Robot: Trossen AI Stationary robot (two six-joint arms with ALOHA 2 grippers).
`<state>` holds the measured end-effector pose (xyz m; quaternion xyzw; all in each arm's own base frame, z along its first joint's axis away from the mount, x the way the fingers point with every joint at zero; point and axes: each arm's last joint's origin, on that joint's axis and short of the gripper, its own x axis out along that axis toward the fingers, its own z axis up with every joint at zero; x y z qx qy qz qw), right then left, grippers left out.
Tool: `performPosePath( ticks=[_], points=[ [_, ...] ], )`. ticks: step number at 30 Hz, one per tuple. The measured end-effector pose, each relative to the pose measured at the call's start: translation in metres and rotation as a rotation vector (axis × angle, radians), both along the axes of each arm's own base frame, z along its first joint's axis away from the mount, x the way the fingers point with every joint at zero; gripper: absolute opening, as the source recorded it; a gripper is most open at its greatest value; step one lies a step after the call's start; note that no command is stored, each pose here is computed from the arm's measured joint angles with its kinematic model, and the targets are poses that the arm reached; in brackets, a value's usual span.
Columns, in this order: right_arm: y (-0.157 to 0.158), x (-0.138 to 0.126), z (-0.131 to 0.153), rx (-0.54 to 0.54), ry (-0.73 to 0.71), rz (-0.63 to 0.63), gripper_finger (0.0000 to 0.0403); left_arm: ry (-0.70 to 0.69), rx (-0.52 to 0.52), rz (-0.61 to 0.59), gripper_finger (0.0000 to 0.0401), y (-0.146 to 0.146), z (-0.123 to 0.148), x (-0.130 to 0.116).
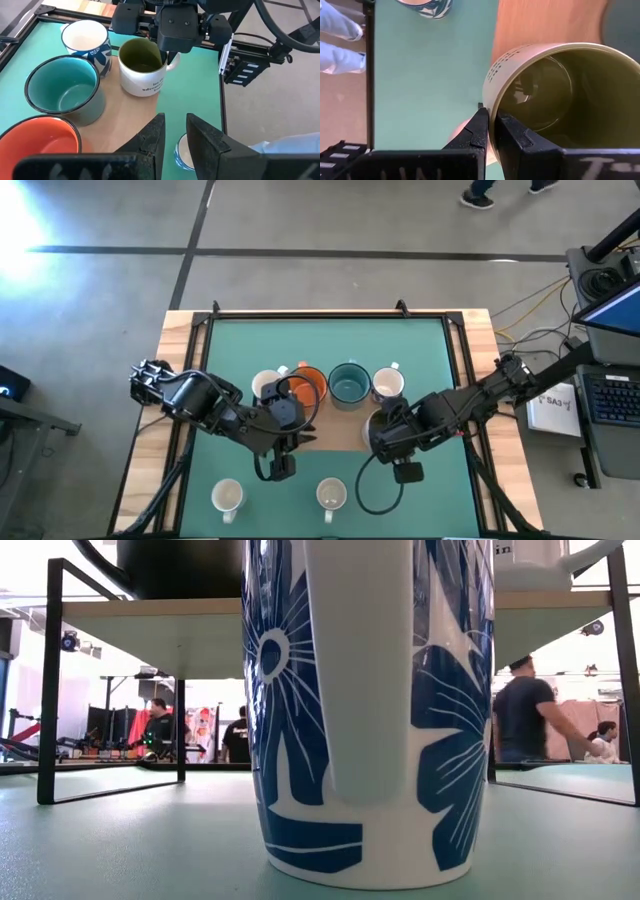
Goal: Place coffee mugs
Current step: Put the white green mug on the shelf, then put the blue patterned mug on the shelf
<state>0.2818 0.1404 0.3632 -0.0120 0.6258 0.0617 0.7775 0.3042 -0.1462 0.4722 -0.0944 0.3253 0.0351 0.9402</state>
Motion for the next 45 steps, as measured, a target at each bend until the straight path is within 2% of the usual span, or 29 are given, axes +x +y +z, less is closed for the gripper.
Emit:
performPosePath(
  ticks=[3,17,24,29,36,40,45],
  points=[
    [-0.001,0.000,0.000,-0.024,-0.009,-0.030,0.0016,0.001,0.001,0.000,0.0061,0.000,0.000,0.000],
    [-0.002,0.001,-0.001,-0.002,-0.004,-0.044,0.0019,0.014,0.013,-0.009,0.0061,-0.001,-0.001,-0.002],
    [-0.001,0.001,-0.001,0.011,0.005,-0.043,0.0068,0.021,0.016,-0.009,0.0061,-0.001,-0.002,-0.002],
    [-0.001,0.001,0.010,0.030,-0.040,-0.043,0.0099,0.021,0.016,-0.010,0.0061,-0.001,-0.002,-0.002],
    [0.002,0.006,0.035,0.126,-0.180,-0.103,0.0111,0.087,-0.022,-0.027,0.0061,-0.001,-0.006,-0.006],
    [0.008,0.012,0.041,0.187,-0.261,-0.126,0.0104,0.160,-0.074,-0.050,0.0061,-0.006,-0.010,-0.013],
    [0.017,0.018,0.045,0.298,-0.325,-0.221,0.0093,0.249,-0.103,-0.024,0.0061,-0.016,-0.015,-0.025]
  ],
)
